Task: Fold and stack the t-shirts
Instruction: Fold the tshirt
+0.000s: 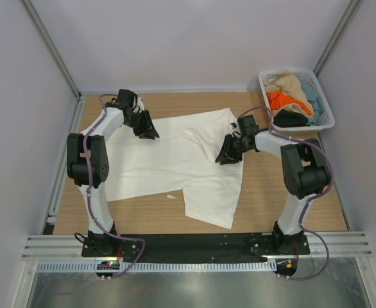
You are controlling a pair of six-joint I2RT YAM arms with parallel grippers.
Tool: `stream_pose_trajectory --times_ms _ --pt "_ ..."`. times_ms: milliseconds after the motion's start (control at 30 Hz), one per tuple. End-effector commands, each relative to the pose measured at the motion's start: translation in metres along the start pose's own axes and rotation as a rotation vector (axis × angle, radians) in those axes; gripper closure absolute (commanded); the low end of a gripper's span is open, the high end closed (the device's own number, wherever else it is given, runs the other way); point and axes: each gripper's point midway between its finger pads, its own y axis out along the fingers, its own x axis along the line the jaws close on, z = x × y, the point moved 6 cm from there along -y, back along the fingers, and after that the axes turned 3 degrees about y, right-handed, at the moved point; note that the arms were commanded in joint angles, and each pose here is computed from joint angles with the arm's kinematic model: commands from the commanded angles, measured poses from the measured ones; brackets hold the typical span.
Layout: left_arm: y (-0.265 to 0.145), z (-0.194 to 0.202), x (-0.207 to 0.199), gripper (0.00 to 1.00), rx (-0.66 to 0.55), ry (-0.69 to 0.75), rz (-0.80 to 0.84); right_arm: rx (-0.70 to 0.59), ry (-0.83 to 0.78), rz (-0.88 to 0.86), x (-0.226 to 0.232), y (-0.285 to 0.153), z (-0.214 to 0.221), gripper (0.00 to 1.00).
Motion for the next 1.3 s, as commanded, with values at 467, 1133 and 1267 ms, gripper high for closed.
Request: stream_pose_trajectory --times_ms 467,1133,1267 --pt "-0.004 -0.015 -0.012 0.73 -0.023 0.046 0.051 0.010 0.011 0.001 0.000 0.009 -0.004 0.67" --pt "0.000 -0.006 -0.030 0.65 -0.021 0.068 0.080 -0.152 0.066 0.010 0.039 -0.033 -0.053 0.99" --pt "0.004 0.005 -0.045 0.64 -0.027 0.109 0.089 -0.190 0.127 -0.076 0.047 -0.035 -0.081 0.99"
